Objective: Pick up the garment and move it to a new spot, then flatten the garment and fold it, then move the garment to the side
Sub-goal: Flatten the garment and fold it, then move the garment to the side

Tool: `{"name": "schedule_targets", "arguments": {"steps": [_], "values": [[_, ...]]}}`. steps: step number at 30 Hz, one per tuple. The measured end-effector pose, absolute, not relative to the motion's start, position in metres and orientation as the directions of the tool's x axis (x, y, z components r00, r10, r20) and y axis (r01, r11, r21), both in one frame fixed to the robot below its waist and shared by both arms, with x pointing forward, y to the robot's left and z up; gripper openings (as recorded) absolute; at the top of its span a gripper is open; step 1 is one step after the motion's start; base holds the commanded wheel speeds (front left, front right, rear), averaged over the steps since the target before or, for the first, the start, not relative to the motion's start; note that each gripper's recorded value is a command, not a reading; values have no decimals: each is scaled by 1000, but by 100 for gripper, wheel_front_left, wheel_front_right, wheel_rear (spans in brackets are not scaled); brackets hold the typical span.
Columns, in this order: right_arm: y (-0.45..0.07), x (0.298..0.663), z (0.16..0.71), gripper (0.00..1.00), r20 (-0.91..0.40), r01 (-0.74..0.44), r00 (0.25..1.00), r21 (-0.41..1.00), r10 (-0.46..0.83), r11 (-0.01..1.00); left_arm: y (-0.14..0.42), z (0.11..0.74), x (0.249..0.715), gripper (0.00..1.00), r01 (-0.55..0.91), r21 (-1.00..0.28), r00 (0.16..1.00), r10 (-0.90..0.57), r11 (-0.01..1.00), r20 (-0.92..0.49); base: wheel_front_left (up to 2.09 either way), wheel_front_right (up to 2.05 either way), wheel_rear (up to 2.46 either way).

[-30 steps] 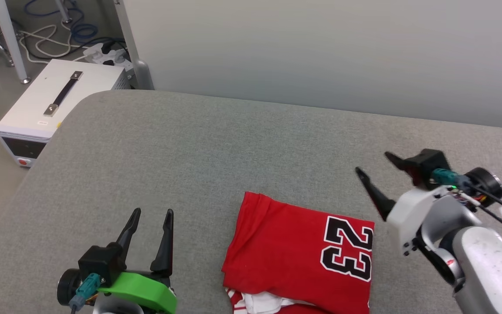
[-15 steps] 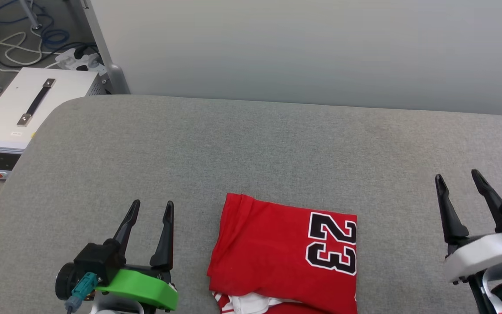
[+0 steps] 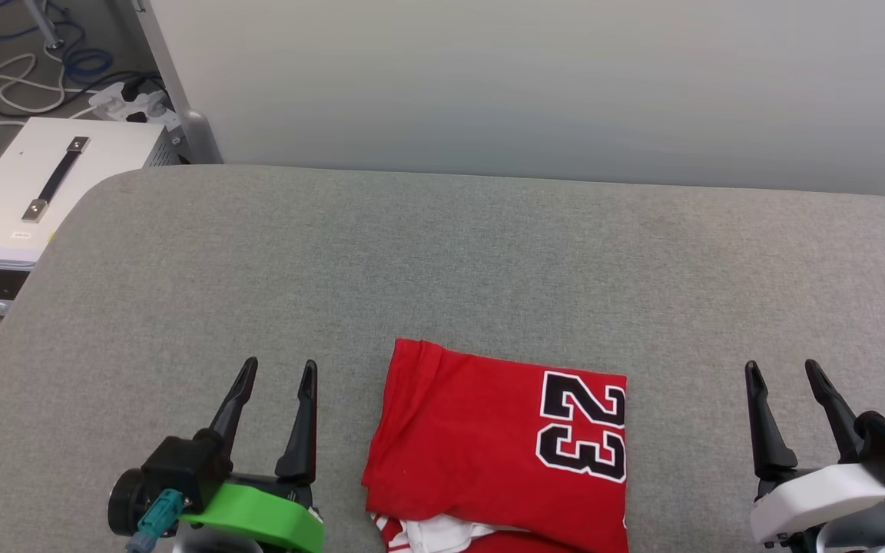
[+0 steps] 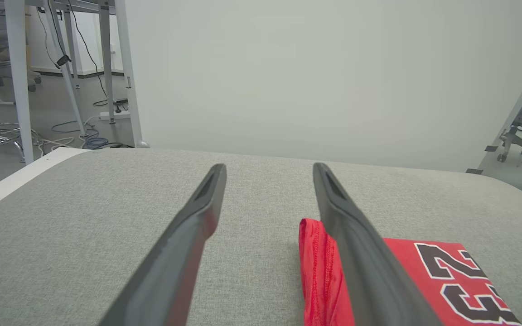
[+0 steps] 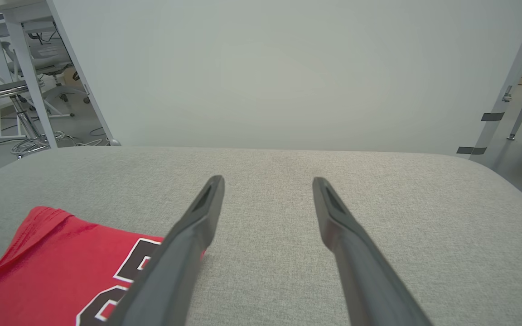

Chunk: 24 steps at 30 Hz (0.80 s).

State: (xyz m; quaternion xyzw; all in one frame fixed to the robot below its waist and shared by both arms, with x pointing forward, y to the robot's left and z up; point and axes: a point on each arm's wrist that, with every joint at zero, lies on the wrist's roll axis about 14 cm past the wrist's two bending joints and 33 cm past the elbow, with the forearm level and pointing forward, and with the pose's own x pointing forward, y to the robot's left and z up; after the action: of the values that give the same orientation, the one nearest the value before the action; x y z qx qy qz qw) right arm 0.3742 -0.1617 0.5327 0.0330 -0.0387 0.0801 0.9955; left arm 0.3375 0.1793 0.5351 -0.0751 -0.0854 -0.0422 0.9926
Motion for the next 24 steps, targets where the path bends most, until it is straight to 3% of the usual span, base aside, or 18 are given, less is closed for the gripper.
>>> {"name": "schedule_targets", "arguments": {"steps": [11, 19, 24], "values": [[-157, 376, 519, 100, 0, -175, 984, 109, 176, 978, 179, 534, 338, 100, 96, -138, 983, -71, 986, 171, 0, 0, 0], [-137, 375, 493, 100, -297, -270, 908, 126, 296, 955, 178, 527, 340, 100, 95, -141, 986, -73, 986, 151, 0, 0, 0], [-114, 369, 470, 100, -521, -328, 767, 184, 375, 927, 176, 522, 342, 100, 94, -144, 988, -75, 985, 133, 0, 0, 0]]}}
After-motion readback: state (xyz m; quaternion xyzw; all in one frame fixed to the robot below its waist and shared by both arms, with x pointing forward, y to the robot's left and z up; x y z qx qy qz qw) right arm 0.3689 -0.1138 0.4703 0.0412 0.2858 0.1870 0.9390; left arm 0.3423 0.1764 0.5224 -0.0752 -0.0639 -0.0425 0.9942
